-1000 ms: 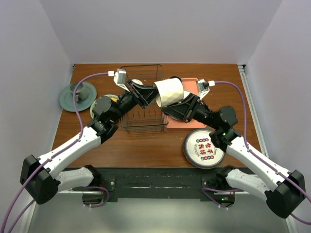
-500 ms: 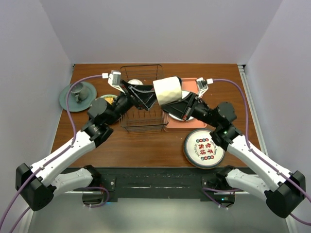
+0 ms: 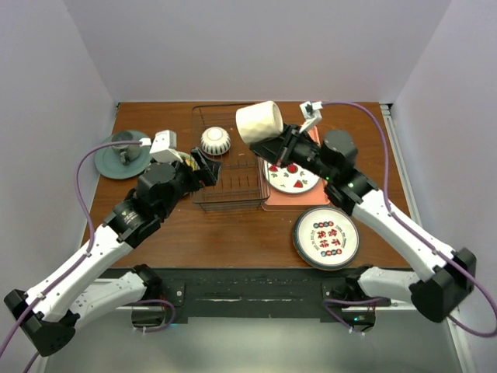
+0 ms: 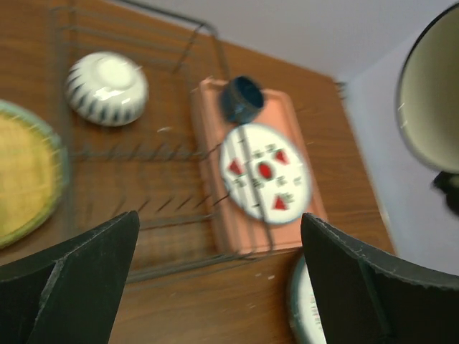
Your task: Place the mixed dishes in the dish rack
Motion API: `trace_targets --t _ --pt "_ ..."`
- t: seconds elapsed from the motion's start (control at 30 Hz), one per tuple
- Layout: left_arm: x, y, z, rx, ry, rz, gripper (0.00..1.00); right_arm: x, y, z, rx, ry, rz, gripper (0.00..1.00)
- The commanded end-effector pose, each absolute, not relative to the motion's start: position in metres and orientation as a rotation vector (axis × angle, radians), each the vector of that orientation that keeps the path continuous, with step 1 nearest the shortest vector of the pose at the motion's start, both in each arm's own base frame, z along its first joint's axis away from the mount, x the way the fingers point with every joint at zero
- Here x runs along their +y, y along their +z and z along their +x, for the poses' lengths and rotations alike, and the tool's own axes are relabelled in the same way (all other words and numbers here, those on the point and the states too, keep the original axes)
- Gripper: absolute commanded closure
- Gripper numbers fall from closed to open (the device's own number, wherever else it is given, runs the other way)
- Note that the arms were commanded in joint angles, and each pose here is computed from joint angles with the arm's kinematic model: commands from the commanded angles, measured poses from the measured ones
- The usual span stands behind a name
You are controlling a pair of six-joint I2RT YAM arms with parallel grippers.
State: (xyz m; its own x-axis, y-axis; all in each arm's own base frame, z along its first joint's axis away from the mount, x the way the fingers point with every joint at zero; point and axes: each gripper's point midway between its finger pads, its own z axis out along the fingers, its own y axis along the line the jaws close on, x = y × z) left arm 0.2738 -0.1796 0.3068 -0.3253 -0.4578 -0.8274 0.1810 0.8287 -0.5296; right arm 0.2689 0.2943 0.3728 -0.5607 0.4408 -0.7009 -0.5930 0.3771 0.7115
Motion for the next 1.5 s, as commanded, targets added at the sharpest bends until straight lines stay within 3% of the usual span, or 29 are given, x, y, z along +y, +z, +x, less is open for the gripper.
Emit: trace_targets --t 0.0,0.3,0.43,0.63,1.1,1.47 --pt "-0.129 0.270 0.267 1.915 -0.319 -0.256 0.00 0.306 0.384 0.315 1.637 1.157 -0.183 1.00" --pt "-0.116 0.268 0.264 1.938 -0.214 -0.206 0.00 0.342 0.338 0.408 1.726 0.862 -0.154 1.00" --pt "-0.118 0.263 0.265 1.959 -0.182 -0.158 0.00 0.358 0.292 0.456 1.804 0.673 -0.121 1.00" --pt "-0.122 0.258 0.266 1.970 -0.193 -0.136 0.00 0.360 0.288 0.499 1.779 0.513 -0.057 1.00" --pt "-0.126 0.247 0.269 1.985 -0.192 -0.134 0.00 0.364 0.190 0.533 1.930 0.307 -0.057 1.00" --pt "-0.138 0.233 0.273 2.036 -0.212 -0.125 0.00 0.353 0.151 0.549 1.955 0.158 -0.072 1.00"
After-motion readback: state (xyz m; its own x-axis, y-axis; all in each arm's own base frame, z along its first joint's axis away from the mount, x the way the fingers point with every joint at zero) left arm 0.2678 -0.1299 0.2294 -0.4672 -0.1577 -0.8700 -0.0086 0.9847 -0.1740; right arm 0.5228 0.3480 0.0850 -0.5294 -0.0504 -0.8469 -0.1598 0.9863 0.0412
